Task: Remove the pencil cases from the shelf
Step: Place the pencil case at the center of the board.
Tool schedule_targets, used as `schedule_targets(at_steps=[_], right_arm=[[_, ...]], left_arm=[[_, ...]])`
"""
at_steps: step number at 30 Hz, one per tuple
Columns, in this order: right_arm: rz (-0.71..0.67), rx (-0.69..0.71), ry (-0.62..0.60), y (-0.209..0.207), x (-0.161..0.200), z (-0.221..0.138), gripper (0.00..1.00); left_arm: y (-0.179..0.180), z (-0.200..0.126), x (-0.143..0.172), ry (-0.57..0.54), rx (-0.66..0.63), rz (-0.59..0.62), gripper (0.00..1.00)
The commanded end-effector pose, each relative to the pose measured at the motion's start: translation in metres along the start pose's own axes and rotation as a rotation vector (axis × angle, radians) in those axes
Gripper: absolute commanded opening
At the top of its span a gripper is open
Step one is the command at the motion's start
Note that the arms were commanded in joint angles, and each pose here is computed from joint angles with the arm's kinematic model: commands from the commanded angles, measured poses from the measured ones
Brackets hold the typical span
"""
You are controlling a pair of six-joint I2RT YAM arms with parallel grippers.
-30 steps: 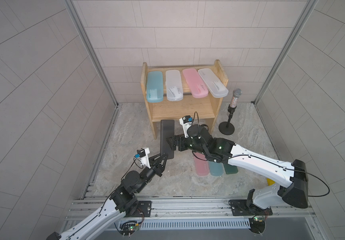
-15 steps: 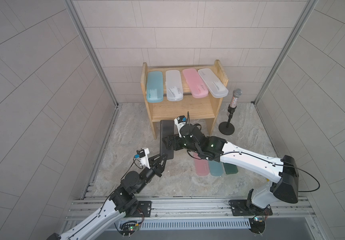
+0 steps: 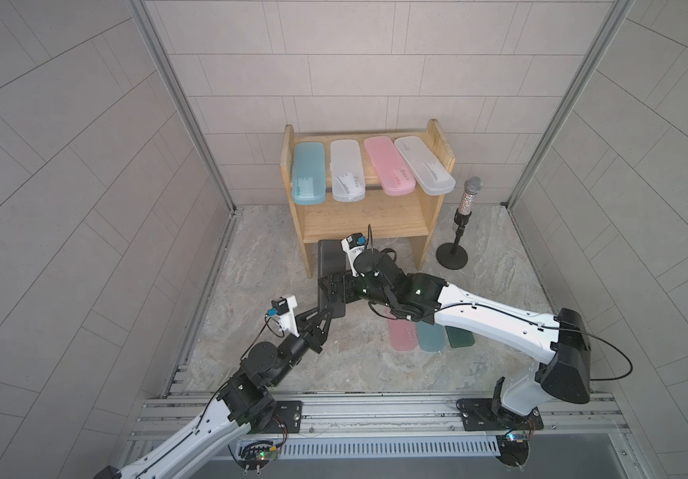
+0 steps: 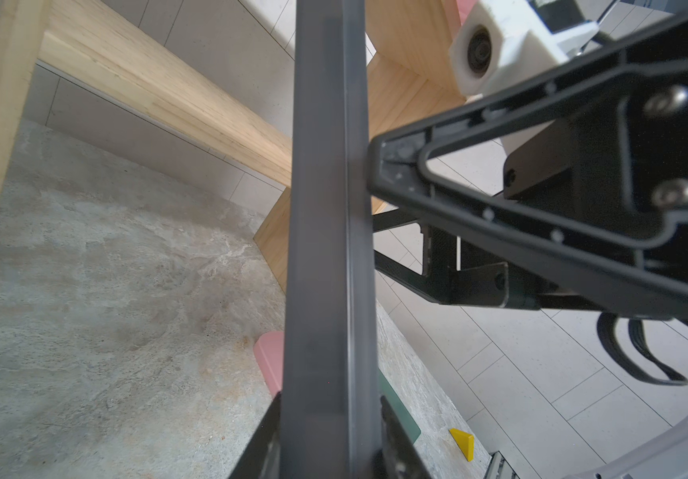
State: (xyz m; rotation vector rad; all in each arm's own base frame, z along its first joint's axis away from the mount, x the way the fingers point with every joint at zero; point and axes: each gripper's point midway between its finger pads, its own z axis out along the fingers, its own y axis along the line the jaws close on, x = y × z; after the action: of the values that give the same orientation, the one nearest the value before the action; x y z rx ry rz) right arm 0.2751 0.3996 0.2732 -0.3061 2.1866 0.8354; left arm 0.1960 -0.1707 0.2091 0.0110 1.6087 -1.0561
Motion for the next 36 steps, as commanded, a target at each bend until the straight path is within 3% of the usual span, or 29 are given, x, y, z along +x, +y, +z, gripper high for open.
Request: schedule_targets(at_steps=[1,11,18,20,25,26,36], right_arm=[[0.005,-0.001,-0.005,0.002,0.0,0.004,1.0],[0.012,0.015,0.023,-0.001,0.009,0.017,0.93],[0.007,0.04,-0.001,-0.008,0.005,0.012,0.81],[0.004,0.05,-0.01,-0.011,0.004,0.007,0.76],[-0.016,0.103,0.005,-0.035,0.007,-0.004,0.66],[-0.023,0.124,0.014,-0.044,0.01,-0.007,0.65],[-0.05,0.306,0.211,-0.138,0.06,-0.04,0.61]], left_arm=[[-0.009,-0.002,-0.008,-0.031,0.042,0.02,0.0],[-0.009,-0.004,-0.006,-0.028,0.044,0.022,0.0],[-0.006,-0.005,-0.005,-0.029,0.036,0.024,0.0],[-0.006,-0.005,-0.004,-0.029,0.036,0.022,0.13],[0.0,-0.006,-0.006,-0.037,0.005,0.011,0.92],[0.003,-0.007,-0.006,-0.037,-0.012,0.01,0.99],[0.026,-0.015,-0.013,-0.007,-0.194,0.065,1.0]])
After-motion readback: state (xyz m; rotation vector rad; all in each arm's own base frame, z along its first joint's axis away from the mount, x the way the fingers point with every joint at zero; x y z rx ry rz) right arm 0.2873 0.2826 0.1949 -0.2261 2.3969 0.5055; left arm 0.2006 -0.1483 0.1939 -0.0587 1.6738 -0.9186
